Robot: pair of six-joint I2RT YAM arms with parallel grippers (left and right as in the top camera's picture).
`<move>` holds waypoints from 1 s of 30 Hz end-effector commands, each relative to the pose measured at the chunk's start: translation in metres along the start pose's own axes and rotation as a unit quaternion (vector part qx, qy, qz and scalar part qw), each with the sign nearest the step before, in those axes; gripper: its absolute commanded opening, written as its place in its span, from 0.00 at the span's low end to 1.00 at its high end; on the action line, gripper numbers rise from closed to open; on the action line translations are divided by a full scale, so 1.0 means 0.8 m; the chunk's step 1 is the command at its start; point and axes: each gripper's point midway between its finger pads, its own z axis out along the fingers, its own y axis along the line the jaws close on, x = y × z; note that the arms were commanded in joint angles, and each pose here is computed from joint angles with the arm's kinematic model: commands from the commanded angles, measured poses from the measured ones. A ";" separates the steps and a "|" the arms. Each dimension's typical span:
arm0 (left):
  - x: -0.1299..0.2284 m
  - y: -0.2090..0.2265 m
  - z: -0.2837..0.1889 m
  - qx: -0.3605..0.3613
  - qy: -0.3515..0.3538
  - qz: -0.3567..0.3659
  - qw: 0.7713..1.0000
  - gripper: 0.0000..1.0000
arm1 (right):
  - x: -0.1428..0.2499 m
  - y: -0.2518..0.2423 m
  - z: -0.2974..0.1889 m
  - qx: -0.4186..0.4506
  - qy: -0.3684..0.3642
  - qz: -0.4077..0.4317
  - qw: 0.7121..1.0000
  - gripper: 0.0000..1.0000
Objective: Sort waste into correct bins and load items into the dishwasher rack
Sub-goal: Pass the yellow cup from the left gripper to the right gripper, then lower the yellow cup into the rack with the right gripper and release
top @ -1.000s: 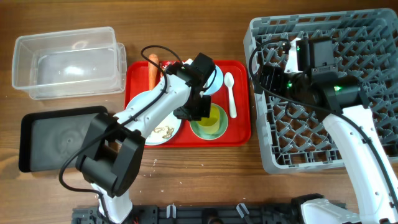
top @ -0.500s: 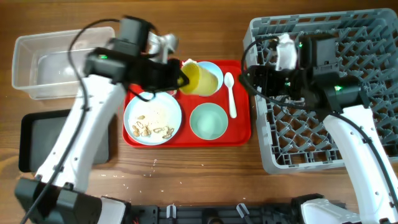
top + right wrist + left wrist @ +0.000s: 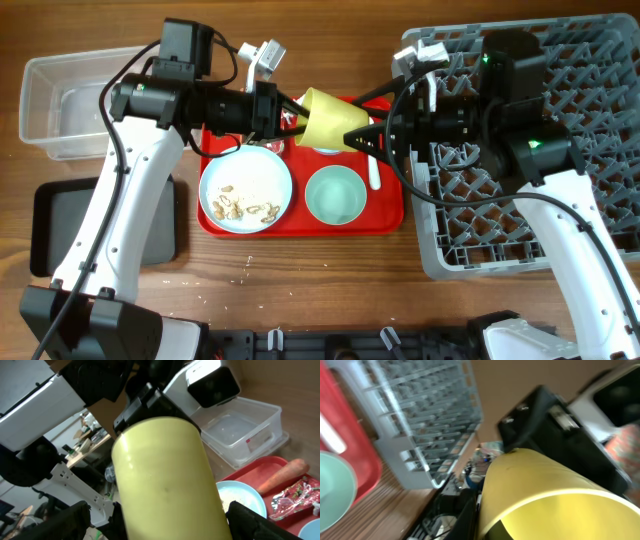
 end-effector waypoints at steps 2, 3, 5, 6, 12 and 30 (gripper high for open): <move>0.001 -0.031 -0.005 0.071 0.011 0.028 0.997 0.04 | 0.004 0.013 0.011 -0.032 0.012 0.017 0.999 0.79; 0.001 -0.031 -0.005 0.071 0.011 0.028 0.997 0.04 | 0.004 0.013 0.011 -0.031 0.012 0.025 0.999 0.73; 0.000 -0.031 -0.005 0.071 0.010 0.031 0.997 0.04 | 0.004 0.014 0.011 -0.033 0.012 0.026 0.999 0.62; -0.001 -0.031 -0.005 0.071 0.009 0.035 0.997 0.04 | 0.004 0.014 0.011 -0.033 0.012 0.028 0.999 0.57; -0.003 -0.029 -0.004 0.065 0.006 0.039 0.997 1.00 | -0.001 0.015 0.006 -0.028 0.005 0.013 1.000 0.54; -0.036 0.067 -0.057 -0.119 -0.084 -0.021 0.989 1.00 | 0.113 -0.155 -0.258 0.569 -0.043 0.347 0.745 0.54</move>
